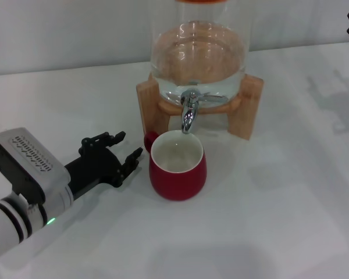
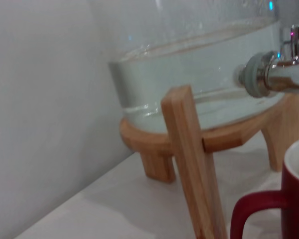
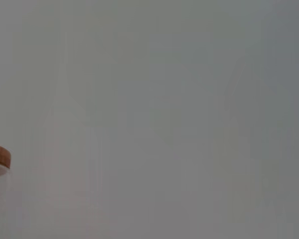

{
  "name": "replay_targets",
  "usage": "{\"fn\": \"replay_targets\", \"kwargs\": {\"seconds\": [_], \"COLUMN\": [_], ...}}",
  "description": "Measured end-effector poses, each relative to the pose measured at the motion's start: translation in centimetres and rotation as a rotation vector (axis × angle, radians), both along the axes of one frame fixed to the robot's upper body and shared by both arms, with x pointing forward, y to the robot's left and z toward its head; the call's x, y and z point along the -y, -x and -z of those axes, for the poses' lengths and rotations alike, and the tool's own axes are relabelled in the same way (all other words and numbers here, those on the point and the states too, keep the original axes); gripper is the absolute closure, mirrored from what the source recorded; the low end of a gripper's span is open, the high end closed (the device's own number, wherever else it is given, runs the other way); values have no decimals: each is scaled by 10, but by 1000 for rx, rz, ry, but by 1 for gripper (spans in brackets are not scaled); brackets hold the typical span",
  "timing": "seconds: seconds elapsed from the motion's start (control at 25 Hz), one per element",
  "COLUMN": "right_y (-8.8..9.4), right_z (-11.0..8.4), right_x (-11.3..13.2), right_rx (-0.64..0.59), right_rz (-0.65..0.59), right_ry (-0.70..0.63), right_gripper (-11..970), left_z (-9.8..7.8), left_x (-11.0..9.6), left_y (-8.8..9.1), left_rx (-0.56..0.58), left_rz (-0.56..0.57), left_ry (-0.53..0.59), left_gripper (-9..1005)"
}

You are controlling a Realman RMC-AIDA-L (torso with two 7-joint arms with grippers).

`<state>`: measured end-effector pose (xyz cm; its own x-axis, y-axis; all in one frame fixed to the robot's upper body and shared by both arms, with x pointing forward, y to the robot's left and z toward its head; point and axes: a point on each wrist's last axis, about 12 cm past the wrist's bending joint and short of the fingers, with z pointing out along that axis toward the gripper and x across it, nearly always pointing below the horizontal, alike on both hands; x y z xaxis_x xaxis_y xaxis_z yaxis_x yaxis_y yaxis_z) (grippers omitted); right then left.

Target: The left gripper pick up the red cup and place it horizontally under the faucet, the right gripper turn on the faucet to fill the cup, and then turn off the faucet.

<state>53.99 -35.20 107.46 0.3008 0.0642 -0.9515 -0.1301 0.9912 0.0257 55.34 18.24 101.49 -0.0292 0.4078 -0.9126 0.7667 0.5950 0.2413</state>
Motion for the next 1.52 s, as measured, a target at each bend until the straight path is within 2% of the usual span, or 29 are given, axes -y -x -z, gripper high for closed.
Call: {"fn": "replay_targets", "kwargs": {"seconds": [0.16,0.48,0.92,1.24,1.52], "right_y": [2,3,1,2,2], "right_z": [1,2,1,3,4], "right_x": [1,2,0,0,-3], "right_rx": [-4,-9,-5,-12,-21], "right_rz": [4,6,3,-1,-23], "right_ry": [0,-1,-2,1,2], "right_gripper": [240,241,240,240,240], "left_z": [6,13,8,-12,-28], "left_x": [-7,-36,-52,-85,-119], "left_y": [4,9,3,0,21], "left_rx": [-14,-3,25,128,284], "left_rz": [-34,-175,-254,-410,-553], "left_ry": [-17,-40,-11,169,376], "left_gripper": [507,507,507,508,508]}}
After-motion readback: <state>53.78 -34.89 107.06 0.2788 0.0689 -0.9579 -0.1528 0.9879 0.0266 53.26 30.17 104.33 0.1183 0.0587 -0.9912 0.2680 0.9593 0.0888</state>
